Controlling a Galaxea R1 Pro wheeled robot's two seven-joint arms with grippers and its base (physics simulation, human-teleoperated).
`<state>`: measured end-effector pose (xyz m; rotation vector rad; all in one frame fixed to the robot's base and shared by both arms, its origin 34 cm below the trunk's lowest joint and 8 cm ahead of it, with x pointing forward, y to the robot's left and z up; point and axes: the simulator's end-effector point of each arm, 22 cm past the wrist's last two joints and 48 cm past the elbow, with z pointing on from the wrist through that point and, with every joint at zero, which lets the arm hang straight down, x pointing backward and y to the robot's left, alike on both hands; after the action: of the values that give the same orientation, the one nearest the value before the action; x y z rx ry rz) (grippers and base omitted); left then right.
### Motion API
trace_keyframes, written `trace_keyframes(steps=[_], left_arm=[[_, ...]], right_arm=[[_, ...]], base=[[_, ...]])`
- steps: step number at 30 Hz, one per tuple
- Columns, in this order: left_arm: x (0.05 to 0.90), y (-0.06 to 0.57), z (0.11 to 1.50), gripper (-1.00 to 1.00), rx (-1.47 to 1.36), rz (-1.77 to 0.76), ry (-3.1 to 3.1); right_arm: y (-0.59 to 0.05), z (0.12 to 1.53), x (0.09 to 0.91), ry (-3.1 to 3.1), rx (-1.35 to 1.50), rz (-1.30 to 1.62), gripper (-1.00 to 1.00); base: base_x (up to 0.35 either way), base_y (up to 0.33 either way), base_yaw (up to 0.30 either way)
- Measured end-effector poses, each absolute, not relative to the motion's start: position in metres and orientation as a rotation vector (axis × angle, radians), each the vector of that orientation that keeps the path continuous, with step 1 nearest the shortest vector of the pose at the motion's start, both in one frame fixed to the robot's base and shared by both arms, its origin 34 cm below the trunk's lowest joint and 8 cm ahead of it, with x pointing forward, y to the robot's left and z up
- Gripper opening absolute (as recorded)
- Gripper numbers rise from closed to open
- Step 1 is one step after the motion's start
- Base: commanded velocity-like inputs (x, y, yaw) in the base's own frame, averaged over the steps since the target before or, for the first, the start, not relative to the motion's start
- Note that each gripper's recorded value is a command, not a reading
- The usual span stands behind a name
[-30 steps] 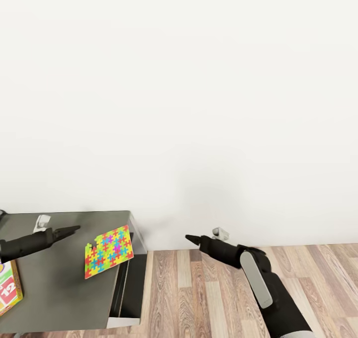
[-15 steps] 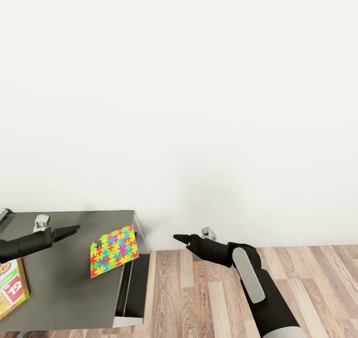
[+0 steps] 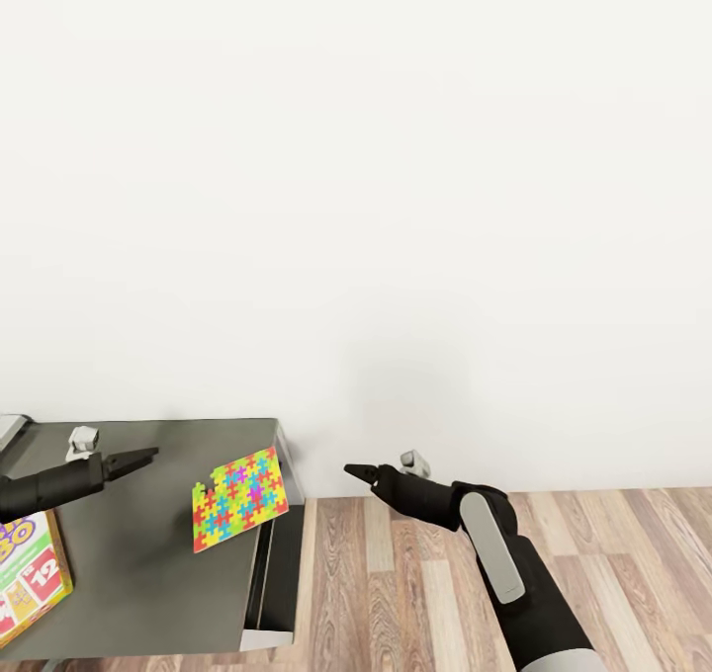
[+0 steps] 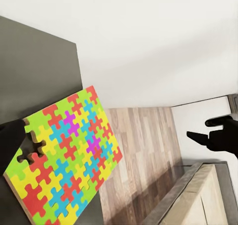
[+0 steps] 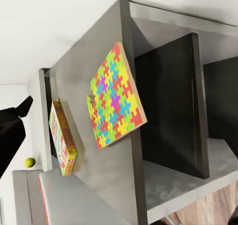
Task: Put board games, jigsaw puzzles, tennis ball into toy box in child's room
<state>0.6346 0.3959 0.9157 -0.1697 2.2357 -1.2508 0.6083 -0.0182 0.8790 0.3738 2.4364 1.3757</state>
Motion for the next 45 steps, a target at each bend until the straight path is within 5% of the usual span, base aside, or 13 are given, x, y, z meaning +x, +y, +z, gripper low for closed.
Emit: trace_keyframes(steps=[26,45], left_arm=[[0.631,0.382,0.94,1.0,-0.118,-1.378,2.153],[0.634,0.359,0.987,1.0,0.003,-1.361,2.164]], right_arm=[[-0.022,0.79,0.614,2.563,0.58,1.304,1.0],[0.0,0.803,0.616,2.528,0.482,1.4,1.0]], base=[[0.0,0.076,0.0],[0.0,0.046,0.0]])
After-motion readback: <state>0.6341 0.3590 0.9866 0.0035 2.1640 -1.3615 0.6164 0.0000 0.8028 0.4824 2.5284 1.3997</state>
